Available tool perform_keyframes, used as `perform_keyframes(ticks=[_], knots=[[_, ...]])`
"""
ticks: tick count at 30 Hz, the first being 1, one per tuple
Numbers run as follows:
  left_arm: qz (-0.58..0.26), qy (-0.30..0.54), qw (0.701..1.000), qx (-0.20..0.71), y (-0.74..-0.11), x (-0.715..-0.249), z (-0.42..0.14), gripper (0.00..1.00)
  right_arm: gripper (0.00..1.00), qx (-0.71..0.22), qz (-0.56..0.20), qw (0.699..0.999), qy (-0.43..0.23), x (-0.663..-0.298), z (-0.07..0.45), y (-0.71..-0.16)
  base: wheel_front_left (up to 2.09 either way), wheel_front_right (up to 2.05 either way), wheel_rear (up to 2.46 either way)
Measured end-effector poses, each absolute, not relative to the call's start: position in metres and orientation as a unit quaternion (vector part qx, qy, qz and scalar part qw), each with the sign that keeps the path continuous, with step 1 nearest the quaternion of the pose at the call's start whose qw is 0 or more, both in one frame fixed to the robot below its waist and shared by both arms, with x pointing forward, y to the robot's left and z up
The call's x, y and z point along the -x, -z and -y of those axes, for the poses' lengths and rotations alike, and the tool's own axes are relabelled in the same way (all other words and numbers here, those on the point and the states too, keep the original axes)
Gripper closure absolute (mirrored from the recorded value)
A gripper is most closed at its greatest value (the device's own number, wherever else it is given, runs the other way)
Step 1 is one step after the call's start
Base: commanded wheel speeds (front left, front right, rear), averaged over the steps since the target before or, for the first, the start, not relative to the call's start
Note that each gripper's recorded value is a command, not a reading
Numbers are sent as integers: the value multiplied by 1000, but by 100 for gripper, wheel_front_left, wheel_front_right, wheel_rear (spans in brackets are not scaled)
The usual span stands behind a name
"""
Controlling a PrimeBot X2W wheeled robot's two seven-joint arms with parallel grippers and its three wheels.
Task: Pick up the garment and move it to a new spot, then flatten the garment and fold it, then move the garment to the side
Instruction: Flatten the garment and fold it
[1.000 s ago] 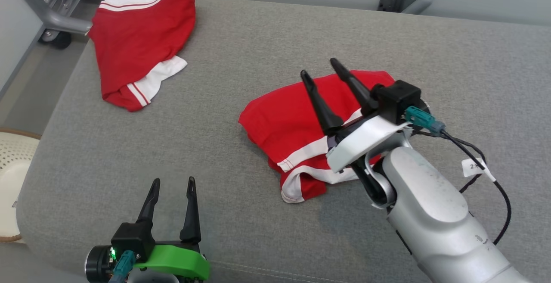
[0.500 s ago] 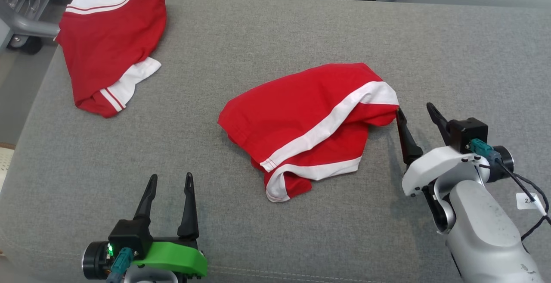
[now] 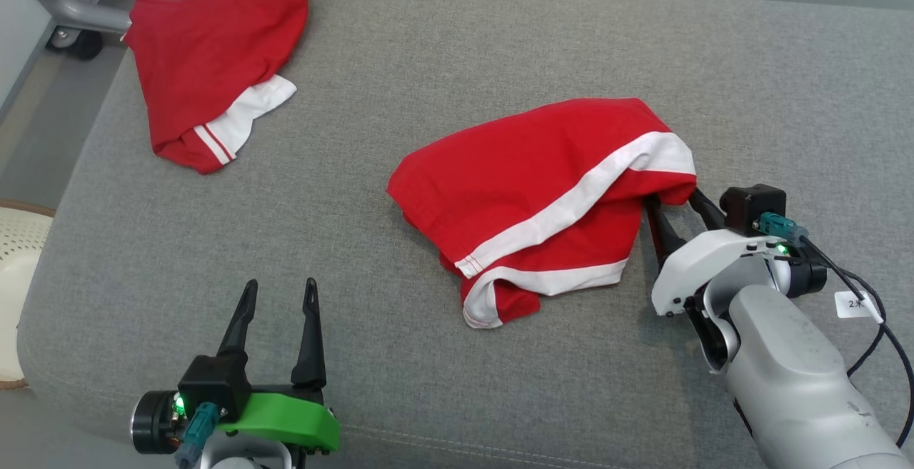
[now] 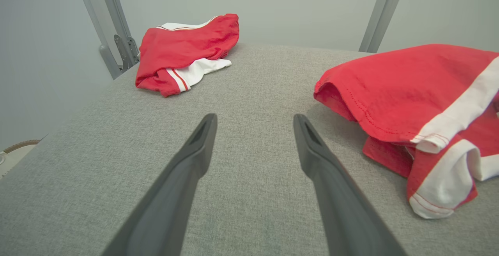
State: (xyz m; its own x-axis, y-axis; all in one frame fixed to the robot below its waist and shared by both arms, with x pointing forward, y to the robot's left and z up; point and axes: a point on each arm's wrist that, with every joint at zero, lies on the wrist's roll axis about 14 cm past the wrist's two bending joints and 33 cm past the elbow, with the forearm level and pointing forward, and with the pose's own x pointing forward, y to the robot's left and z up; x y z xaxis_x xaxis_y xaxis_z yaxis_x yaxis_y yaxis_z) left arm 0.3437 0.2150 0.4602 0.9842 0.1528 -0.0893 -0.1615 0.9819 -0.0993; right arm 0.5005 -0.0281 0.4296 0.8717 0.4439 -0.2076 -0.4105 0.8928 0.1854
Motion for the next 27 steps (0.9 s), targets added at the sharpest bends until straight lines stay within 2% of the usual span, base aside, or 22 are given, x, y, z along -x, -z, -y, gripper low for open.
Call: perform_keyframes(ticks=[1,4,13,27], knots=[[-41,-80,995,52,-460,-344,-216,0,100,-67,-124,964,-224,-500,26,-429,0,0,0],[-41,-80,995,52,-460,-344,-216,0,100,-70,-117,964,-227,-502,26,-435,0,0,0],[-38,-53,996,53,-461,-355,-201,0,100,-62,0,978,-197,-528,60,-508,0,0,0],[-36,-17,997,62,-461,-365,-177,0,100,-19,29,985,-171,-533,93,-533,0,0,0]])
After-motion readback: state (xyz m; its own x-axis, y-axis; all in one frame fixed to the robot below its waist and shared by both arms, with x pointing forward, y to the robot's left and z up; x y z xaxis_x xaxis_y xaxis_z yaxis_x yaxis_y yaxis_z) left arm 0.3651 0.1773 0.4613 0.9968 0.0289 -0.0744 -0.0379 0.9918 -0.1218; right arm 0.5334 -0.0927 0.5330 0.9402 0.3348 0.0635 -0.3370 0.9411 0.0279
